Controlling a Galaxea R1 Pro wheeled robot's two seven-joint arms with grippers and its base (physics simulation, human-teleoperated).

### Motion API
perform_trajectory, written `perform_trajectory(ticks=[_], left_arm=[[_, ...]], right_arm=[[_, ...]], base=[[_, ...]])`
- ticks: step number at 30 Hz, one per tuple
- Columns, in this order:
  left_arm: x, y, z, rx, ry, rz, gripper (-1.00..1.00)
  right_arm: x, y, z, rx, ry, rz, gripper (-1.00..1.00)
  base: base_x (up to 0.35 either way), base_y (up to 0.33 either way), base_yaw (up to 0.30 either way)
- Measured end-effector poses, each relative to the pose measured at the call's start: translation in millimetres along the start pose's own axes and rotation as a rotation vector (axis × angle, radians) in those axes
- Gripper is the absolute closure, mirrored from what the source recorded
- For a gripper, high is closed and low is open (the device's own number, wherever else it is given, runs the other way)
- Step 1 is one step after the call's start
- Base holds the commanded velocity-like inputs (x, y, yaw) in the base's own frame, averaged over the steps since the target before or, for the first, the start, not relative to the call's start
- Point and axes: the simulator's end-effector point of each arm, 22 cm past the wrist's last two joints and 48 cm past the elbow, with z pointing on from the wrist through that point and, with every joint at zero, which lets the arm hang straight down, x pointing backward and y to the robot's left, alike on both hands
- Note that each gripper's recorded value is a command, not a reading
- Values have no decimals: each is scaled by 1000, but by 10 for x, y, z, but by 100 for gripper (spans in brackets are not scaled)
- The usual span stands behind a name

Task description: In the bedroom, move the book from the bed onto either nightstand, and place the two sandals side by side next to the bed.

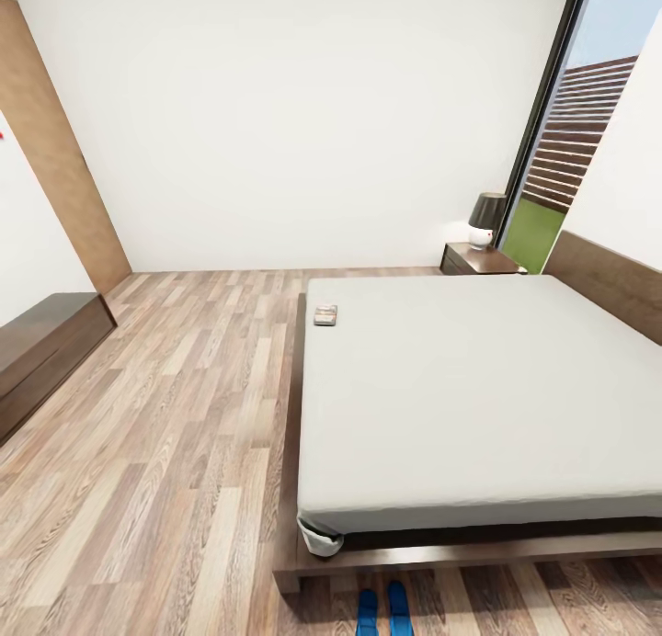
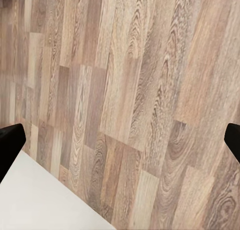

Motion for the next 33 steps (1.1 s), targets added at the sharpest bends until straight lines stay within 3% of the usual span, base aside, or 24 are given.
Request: perform_trajectory(ticks=[17,21,28,29,32,33], left_arm=[[5,39,-44,0,0,0,-100],[5,40,-44,0,0,1,-100],[5,39,-44,0,0,1,-100],[5,39,-44,0,0,1,-100],[5,39,-44,0,0,1,-100],[5,39,-44,0,0,1,-100]], right_arm=[[-35,-20,-50,2,2,7,-100],[4,-44,-49,12,25,113,-100],[83,-68,-48,27,73,365,-100],[83,-68,-48,28,73,366,-100],[101,-69,-48,32,88,453,-100],[101,-69,-48,32,88,454,-100]], base=[[0,0,0],[0,0,0],[0,0,0],[0,0,0],[0,0,0],[0,0,0]])
